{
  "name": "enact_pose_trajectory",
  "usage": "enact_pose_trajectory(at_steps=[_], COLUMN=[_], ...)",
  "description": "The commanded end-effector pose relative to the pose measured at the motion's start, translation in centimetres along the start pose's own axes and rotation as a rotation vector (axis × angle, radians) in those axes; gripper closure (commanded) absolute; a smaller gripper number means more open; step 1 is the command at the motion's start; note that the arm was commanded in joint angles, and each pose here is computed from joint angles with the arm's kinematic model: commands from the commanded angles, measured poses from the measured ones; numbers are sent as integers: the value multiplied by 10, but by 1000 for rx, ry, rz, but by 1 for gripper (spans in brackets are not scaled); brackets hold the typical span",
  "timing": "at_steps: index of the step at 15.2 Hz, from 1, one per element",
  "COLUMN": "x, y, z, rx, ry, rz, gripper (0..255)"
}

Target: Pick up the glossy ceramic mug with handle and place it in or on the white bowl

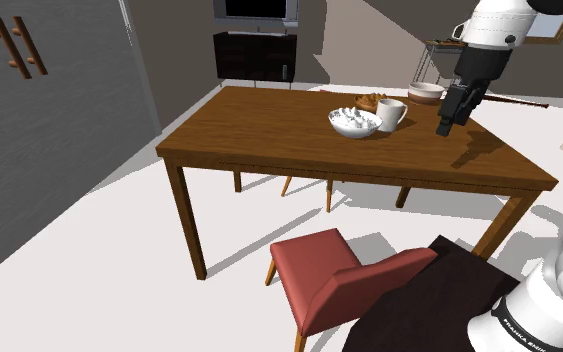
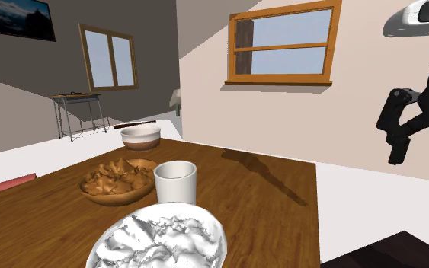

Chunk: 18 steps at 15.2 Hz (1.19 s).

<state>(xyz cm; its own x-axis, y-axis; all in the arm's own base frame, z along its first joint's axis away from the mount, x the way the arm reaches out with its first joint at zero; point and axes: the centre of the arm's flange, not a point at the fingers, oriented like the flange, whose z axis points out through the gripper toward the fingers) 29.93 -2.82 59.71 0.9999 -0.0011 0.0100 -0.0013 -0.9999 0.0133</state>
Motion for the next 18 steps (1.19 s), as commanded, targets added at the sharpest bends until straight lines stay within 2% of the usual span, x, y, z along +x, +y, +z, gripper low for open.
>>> enact_pose_trajectory(at_steps=[1,18], x=[0,173], y=[0,130], z=[0,34], rx=[0,-24], ry=[0,25], rz=[0,81], gripper=[0,0])
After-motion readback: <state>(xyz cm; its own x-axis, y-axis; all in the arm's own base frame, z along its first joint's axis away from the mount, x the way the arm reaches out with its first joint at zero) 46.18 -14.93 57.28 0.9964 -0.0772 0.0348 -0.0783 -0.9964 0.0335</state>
